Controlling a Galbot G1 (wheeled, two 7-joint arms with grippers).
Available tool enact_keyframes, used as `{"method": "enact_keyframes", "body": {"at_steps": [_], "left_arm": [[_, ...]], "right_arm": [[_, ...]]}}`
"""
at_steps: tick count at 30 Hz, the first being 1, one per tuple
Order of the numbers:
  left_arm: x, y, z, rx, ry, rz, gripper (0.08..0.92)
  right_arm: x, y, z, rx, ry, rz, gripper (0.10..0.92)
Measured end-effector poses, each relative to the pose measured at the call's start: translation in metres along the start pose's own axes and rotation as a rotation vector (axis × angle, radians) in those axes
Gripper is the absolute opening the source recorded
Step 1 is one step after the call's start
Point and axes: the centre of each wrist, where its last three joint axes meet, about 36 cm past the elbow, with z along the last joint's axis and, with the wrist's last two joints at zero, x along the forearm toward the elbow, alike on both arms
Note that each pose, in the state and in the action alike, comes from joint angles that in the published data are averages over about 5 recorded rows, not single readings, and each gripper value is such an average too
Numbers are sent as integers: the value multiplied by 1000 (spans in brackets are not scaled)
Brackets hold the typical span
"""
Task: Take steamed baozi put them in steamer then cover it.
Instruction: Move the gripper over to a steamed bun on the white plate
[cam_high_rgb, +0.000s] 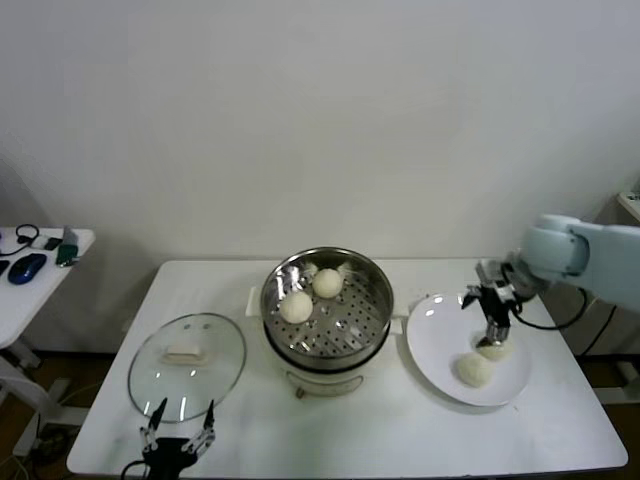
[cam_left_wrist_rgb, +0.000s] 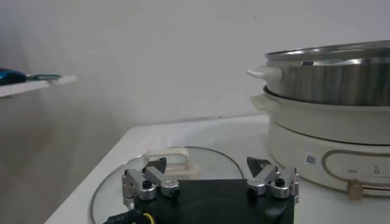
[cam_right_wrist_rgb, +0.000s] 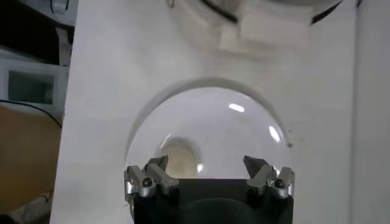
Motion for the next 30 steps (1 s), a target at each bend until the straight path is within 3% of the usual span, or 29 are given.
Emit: {"method": "enact_keyframes", "body": {"at_steps": [19,25,30], "left_arm": [[-1,2,7,0,16,-16,823],[-2,3,8,1,18,-18,823],[-3,2,8,2,16,-15,823]], "right_arm": [[-105,20,34,-63,63,-42,815],[-116,19,30,-64,56,-51,694],[-115,18,29,-53,51,-53,643]]}}
